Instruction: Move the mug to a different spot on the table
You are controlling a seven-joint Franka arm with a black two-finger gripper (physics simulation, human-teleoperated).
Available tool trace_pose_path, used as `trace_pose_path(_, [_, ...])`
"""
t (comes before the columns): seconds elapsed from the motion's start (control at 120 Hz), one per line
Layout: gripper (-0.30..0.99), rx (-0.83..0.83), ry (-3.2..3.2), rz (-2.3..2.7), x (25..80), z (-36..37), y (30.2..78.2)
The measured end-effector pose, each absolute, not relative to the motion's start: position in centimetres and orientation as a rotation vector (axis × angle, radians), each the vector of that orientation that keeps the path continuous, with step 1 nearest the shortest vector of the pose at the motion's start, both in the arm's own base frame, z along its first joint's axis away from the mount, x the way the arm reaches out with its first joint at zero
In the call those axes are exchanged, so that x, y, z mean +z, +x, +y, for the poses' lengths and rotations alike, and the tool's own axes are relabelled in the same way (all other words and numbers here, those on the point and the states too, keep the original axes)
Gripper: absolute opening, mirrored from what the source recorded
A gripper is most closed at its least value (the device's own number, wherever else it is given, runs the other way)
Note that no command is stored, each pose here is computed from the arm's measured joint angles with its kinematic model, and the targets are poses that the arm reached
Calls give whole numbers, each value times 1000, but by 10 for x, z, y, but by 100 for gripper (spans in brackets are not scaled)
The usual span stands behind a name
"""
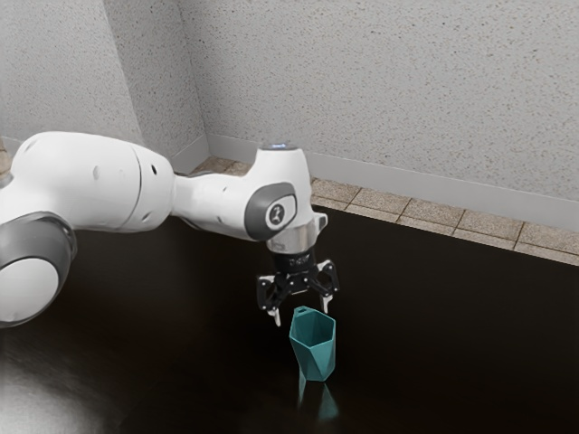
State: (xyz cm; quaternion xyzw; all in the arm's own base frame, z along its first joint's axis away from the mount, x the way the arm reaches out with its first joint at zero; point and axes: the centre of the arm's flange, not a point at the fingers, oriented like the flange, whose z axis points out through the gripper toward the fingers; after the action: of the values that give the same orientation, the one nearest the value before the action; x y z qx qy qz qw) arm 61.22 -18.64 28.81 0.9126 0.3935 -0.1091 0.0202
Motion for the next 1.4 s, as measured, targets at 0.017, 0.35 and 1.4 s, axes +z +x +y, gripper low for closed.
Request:
trace_pose_path(0.017, [69,-337,2827,1225,288,-186,612])
trace_pose_path(0.35, [69,-306,2798,1272,283,-196,601])
trace_pose_path(1.4, [0,-199,2796,1290,334,-191,596])
